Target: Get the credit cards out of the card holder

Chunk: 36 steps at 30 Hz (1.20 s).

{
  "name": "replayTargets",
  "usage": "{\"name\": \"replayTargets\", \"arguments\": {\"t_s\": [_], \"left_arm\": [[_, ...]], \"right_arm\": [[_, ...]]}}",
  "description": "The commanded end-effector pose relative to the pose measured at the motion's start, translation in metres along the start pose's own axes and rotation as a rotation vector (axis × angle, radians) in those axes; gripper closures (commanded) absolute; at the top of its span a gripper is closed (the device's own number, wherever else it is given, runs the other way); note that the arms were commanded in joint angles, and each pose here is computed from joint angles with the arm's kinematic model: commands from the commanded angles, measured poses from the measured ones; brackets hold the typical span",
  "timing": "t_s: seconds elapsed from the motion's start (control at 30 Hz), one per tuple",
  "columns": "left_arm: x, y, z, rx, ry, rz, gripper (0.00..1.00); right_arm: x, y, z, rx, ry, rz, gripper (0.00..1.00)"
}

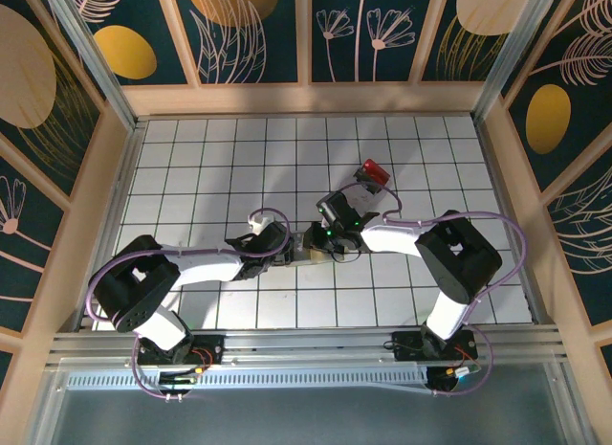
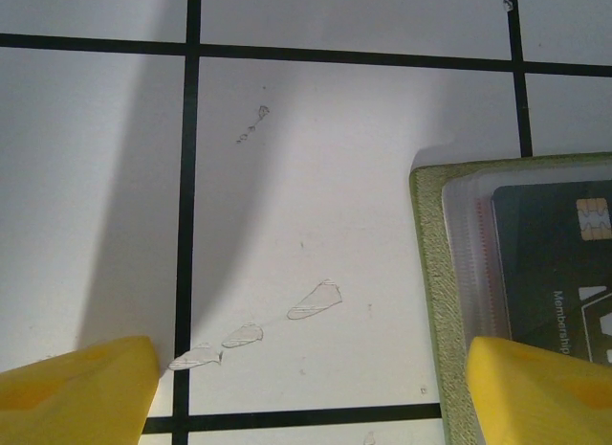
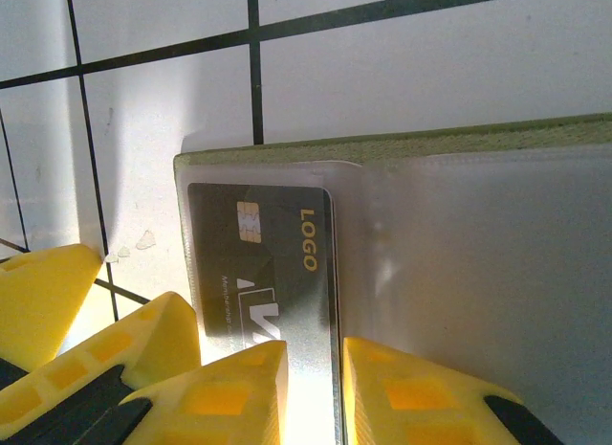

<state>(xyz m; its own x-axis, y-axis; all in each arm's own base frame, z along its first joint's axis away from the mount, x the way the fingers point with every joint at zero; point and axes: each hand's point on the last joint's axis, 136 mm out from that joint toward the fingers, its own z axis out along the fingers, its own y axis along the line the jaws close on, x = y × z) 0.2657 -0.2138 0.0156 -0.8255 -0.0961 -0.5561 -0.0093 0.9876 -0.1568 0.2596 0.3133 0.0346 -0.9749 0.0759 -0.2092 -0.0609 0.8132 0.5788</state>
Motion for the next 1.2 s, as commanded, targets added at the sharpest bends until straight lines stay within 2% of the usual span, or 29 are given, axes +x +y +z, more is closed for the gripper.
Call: {"name": "replayTargets", "arguments": {"t_s": [0.0, 0.67, 1.0, 1.17], "left_arm": [[0.012, 0.004, 0.007, -0.022, 0.048, 0.01, 0.16], [0.015, 0.005, 0.008, -0.022, 0.059, 0.017, 0.15], [0.017, 0.003, 0.009, -0.016, 0.066, 0.018, 0.16], [0.017, 0.003, 0.01, -0.016, 0.067, 0.017, 0.15]], "right_arm": [[-0.007, 0.015, -0.006, -0.036, -0.017, -0.027, 0.77], [0.001, 0.028, -0.005, -0.163, 0.012, -0.01, 0.79], [0.004, 0.015, 0.007, -0.13, 0.031, 0.015, 0.77], [0.002, -0.007, 0.009, -0.002, 0.014, 0.045, 0.75]]}}
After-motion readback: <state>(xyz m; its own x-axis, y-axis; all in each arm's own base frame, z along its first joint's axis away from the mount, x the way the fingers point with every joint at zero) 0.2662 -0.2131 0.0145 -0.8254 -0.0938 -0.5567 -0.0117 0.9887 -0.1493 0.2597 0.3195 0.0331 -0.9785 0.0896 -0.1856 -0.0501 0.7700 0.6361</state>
